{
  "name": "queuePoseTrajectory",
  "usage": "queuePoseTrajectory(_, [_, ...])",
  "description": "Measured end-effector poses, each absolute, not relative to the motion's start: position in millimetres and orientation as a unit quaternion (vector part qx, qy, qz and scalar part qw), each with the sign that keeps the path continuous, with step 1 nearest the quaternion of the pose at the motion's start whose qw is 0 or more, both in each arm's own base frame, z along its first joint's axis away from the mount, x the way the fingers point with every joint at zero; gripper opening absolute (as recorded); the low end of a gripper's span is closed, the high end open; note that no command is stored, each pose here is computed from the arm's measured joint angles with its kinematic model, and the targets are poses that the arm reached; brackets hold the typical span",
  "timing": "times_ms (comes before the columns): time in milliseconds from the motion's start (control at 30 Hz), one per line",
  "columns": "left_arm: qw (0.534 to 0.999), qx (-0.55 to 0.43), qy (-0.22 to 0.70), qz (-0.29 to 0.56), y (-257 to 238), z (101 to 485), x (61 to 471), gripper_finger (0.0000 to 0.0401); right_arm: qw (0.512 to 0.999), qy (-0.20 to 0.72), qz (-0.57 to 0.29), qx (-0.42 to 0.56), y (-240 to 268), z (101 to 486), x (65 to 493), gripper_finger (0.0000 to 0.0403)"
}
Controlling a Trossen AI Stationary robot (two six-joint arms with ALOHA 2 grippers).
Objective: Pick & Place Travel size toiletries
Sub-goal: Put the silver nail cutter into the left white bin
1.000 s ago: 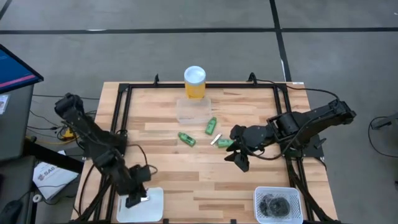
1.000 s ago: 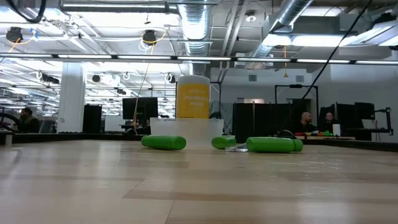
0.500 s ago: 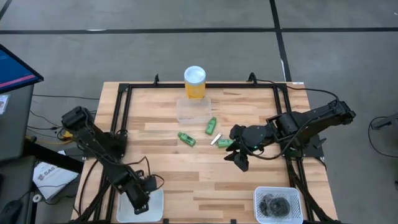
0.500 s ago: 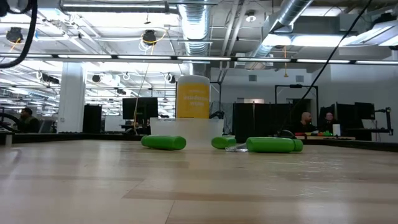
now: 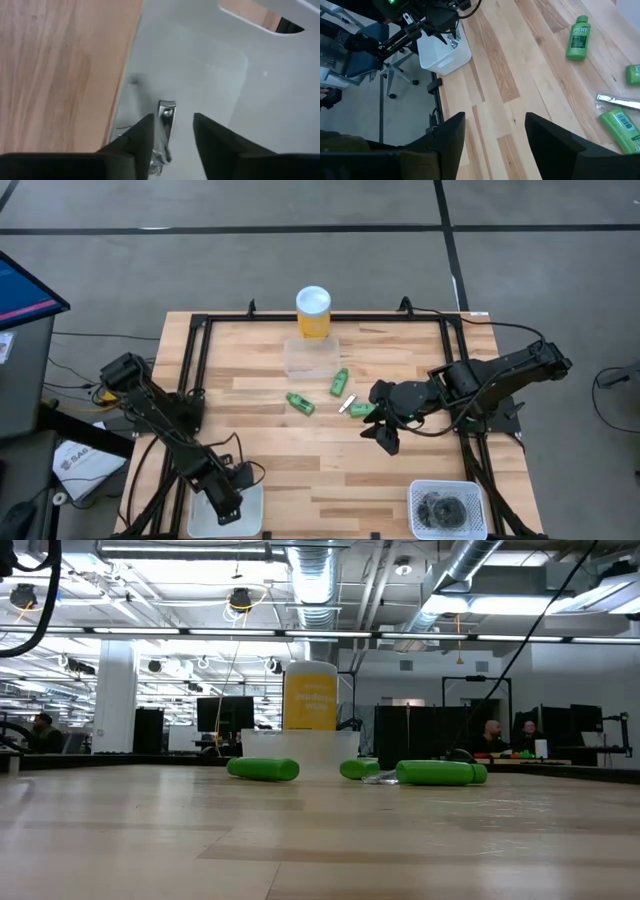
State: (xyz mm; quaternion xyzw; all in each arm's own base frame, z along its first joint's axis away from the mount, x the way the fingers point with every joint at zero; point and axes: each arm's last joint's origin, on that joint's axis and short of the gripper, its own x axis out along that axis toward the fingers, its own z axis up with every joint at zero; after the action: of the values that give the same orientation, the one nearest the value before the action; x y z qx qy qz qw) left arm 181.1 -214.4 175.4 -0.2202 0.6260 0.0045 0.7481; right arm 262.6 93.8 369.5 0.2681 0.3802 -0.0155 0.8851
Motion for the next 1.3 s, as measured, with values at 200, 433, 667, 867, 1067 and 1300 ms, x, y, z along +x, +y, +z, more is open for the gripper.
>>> queuePoseTrajectory(200, [0.743,-0.27,0.612,-0.024,-205,200,181,0.0203,0.889,0.372,-0.045,0.263,84,367,269,0.0226])
queuePoseTrajectory(433, [0.783,-0.376,0.493,-0.046,-165,267,171,0.0216,0.89,0.41,-0.092,0.178,45,342,299,0.0235])
queuePoseTrajectory(667, [0.853,-0.444,0.274,0.022,-122,317,148,0.0202,0.781,0.541,-0.226,0.214,-20,275,327,0.0239])
queuePoseTrajectory(867, [0.871,-0.448,0.198,0.048,-106,331,136,0.0198,0.757,0.639,-0.123,0.06,-35,218,353,0.0255])
queuePoseTrajectory(1067, [0.872,-0.441,0.204,0.051,-110,328,140,0.0198,0.718,0.686,0.024,-0.113,-26,189,361,0.0255])
queuePoseTrajectory(1300, [0.875,-0.431,0.214,0.058,-117,322,147,0.0198,0.71,0.658,0.086,-0.236,-15,182,372,0.0256])
